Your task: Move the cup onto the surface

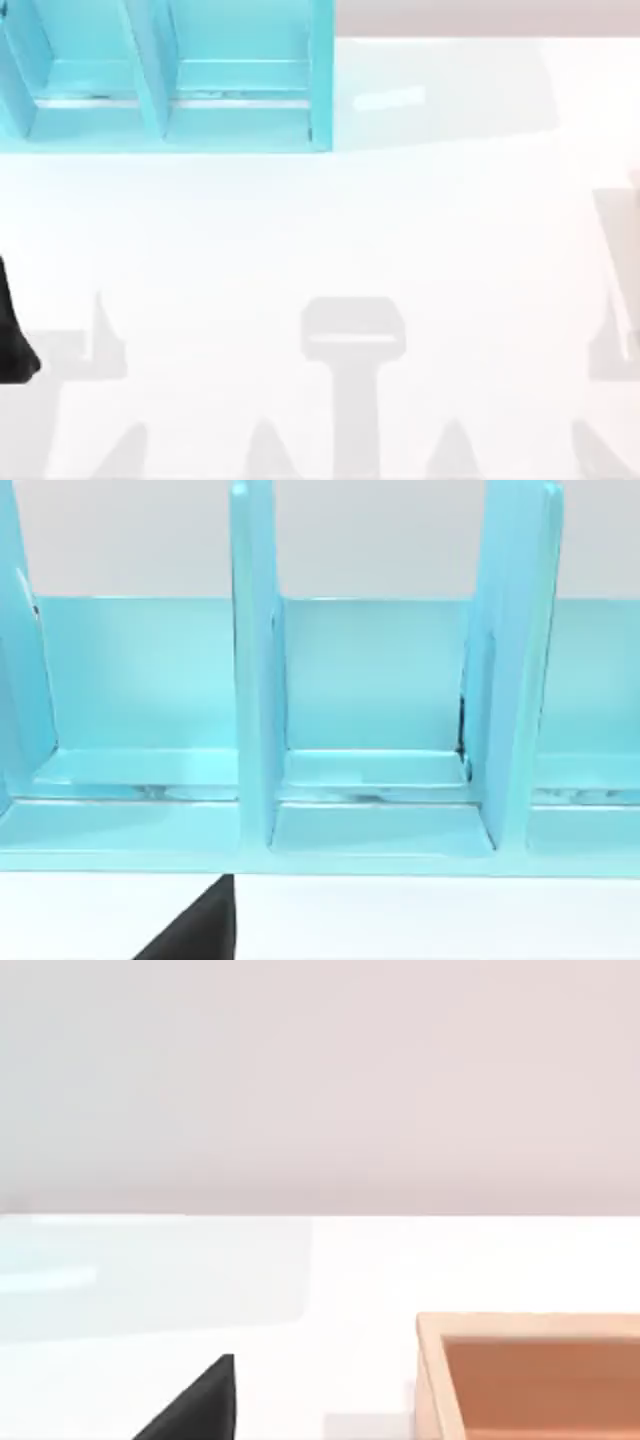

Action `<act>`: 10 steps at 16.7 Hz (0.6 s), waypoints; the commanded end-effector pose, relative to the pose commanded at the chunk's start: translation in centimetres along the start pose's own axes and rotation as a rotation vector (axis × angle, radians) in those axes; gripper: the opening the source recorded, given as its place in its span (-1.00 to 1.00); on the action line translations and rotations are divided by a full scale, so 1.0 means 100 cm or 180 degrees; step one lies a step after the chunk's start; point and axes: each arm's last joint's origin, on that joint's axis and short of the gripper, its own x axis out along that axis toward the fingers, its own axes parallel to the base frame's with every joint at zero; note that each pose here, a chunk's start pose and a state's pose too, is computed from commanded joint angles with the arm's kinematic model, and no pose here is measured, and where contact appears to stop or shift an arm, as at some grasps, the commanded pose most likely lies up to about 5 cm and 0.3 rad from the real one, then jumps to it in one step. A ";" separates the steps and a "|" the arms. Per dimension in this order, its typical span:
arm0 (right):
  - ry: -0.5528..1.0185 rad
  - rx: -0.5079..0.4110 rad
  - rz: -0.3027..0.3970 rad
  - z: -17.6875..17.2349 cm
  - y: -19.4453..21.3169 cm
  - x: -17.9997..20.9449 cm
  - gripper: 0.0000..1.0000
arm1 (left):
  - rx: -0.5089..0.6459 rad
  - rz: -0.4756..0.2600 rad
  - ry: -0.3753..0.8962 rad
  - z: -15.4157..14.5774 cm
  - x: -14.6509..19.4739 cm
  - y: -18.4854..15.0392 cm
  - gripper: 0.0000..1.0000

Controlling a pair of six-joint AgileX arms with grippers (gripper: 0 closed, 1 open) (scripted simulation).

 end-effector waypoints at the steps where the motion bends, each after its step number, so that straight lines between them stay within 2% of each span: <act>1: 0.0000 0.0000 0.0000 0.000 0.000 0.000 1.00 | 0.0000 0.0000 0.0000 0.000 0.000 0.000 1.00; 5: 0.0189 -0.0076 -0.0076 0.008 -0.003 0.001 1.00 | 0.0000 0.0000 0.0000 0.000 0.000 0.000 1.00; 10: 0.1061 -0.0355 -0.0355 0.041 -0.016 0.012 1.00 | 0.0000 0.0000 0.0000 0.000 0.000 0.000 1.00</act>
